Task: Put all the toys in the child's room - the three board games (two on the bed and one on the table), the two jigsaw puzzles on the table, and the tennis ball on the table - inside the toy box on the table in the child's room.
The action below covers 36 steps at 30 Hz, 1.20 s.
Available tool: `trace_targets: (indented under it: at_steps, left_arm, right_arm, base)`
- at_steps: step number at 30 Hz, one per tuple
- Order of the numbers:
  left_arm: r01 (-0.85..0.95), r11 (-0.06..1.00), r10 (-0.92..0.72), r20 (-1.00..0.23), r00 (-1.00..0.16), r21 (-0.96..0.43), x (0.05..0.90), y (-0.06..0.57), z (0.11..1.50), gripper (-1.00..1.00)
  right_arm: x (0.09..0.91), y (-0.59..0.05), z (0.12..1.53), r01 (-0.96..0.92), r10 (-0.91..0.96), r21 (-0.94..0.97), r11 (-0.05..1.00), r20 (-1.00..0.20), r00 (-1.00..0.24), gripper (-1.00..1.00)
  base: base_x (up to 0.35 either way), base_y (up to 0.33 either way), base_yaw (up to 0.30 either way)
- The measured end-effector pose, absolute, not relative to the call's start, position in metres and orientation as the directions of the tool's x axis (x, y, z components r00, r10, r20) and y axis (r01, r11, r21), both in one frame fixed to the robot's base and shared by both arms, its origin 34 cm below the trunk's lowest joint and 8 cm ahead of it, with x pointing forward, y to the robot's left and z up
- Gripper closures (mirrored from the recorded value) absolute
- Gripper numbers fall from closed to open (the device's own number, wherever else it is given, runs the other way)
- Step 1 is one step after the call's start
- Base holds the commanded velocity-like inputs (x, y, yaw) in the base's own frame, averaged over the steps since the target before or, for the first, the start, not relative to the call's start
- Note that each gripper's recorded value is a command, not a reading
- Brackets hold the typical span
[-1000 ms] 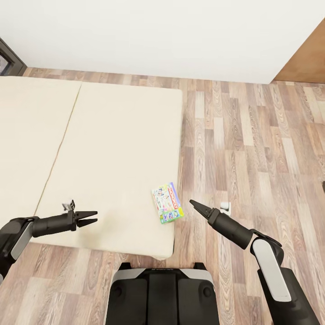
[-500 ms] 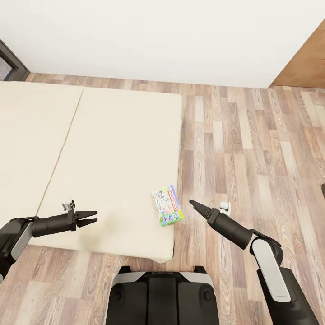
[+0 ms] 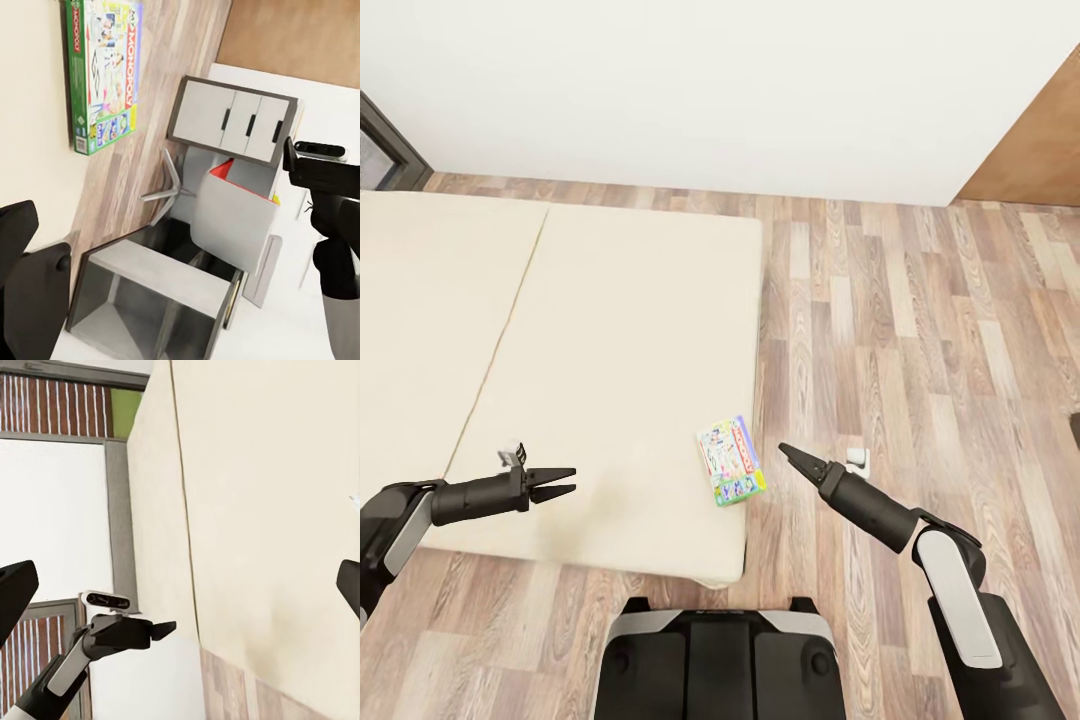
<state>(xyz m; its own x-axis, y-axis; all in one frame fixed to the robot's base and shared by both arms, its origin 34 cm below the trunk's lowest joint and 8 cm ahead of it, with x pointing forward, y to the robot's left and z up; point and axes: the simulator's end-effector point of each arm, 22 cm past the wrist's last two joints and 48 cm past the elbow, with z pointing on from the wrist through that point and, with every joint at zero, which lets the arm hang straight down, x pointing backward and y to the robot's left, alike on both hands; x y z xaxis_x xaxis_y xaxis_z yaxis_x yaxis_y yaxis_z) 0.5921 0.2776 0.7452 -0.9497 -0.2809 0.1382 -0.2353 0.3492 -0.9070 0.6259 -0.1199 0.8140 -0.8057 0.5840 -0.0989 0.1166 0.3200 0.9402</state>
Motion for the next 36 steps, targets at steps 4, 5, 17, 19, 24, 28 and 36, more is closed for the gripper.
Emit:
trace_targets:
  at_steps: [4, 5, 17, 19, 24, 28, 36]
  left_arm:
    - [-0.229, 0.349, -0.280, 0.132, -0.951, -0.908, 0.594, 0.278, 0.748, -1.00]
    - [-0.228, 0.349, -0.280, 0.131, -0.951, -0.909, 0.594, 0.277, 0.749, -1.00]
    - [-0.212, 0.350, -0.280, 0.114, -0.953, -0.912, 0.599, 0.278, 0.758, -1.00]
    - [-0.209, 0.349, -0.281, 0.111, -0.953, -0.913, 0.600, 0.278, 0.760, -1.00]
    - [-0.201, 0.349, -0.282, 0.102, -0.954, -0.915, 0.602, 0.278, 0.764, -1.00]
    - [-0.195, 0.349, -0.283, 0.095, -0.954, -0.917, 0.604, 0.278, 0.768, -1.00]
    - [-0.183, 0.348, -0.283, 0.083, -0.956, -0.919, 0.607, 0.278, 0.774, -1.00]
  right_arm:
    - [0.627, -0.120, 0.817, 0.111, 0.584, 0.941, 0.320, -0.104, -0.805, -1.00]
    - [0.627, -0.120, 0.818, 0.109, 0.584, 0.941, 0.320, -0.105, -0.805, -1.00]
    - [0.632, -0.121, 0.828, 0.087, 0.589, 0.942, 0.323, -0.129, -0.798, -1.00]
    - [0.634, -0.122, 0.830, 0.081, 0.593, 0.942, 0.326, -0.137, -0.793, -1.00]
    - [0.637, -0.123, 0.834, 0.071, 0.597, 0.942, 0.328, -0.149, -0.788, -1.00]
    - [0.638, -0.123, 0.838, 0.065, 0.598, 0.943, 0.328, -0.154, -0.786, -1.00]
    - [0.640, -0.122, 0.845, 0.052, 0.598, 0.943, 0.327, -0.164, -0.784, -1.00]
  base:
    - [0.000, 0.000, 0.000]
    - [0.000, 0.000, 0.000]
    - [0.000, 0.000, 0.000]
    - [0.000, 0.000, 0.000]
    - [0.000, 0.000, 0.000]
    - [0.000, 0.000, 0.000]
    - [0.000, 0.000, 0.000]
